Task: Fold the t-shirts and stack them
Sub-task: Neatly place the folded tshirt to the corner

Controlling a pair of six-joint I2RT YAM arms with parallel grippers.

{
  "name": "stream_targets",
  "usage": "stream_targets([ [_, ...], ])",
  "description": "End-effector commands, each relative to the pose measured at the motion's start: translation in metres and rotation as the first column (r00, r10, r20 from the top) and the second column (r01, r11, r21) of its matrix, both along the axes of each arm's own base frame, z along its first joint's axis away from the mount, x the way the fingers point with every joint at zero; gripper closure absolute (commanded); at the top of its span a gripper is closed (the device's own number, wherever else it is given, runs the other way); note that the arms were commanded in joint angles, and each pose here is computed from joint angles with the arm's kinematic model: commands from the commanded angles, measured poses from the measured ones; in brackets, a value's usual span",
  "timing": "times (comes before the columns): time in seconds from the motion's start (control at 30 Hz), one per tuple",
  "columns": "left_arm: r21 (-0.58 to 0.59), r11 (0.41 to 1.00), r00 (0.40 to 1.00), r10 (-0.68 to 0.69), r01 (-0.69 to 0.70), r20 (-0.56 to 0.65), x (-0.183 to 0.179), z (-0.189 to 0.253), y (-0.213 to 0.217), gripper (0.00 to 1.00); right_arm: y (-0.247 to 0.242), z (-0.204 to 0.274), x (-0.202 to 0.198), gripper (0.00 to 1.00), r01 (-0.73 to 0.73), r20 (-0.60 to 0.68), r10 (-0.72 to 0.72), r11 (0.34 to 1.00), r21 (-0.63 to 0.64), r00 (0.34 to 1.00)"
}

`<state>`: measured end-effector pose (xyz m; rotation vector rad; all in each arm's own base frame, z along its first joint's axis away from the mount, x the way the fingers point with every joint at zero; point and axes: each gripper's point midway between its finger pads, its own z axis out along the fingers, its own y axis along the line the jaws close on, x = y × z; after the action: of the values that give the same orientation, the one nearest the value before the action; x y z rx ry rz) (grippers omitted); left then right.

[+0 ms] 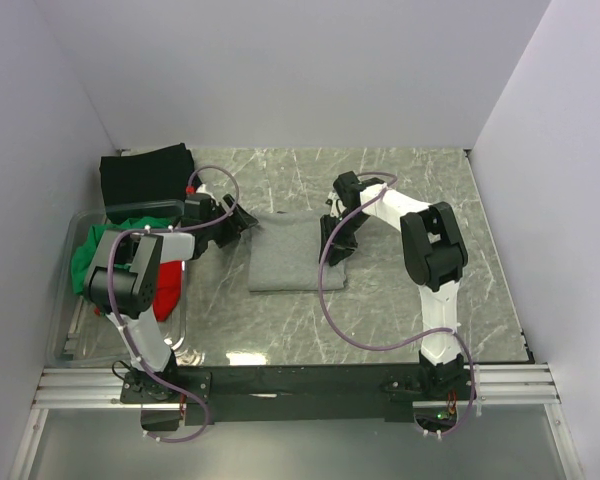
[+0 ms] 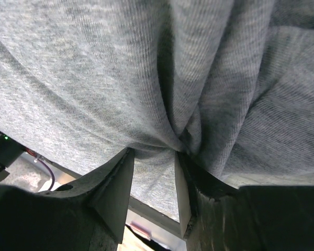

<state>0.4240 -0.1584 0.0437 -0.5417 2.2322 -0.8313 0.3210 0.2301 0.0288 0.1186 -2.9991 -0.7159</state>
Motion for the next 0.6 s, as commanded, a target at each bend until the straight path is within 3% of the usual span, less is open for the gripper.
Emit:
stream_targets([
  [0.0,0.106,0.994,0.975,0.026,-0.003,-0.22,-0.04,-0.067,0.018,0.18,-0.002,0.001,0.007,0.56,-0.014,0.016,0.014,1.0,-0.013,1.0],
  [0.57,0.03,0.982,0.934,-0.166,0.185,-0.317,-0.084,-0.095,-0.046,0.21,-0.001,-0.001,0.003,0.56,-0.013,0.007,0.013,1.0,-0.003,1.0],
])
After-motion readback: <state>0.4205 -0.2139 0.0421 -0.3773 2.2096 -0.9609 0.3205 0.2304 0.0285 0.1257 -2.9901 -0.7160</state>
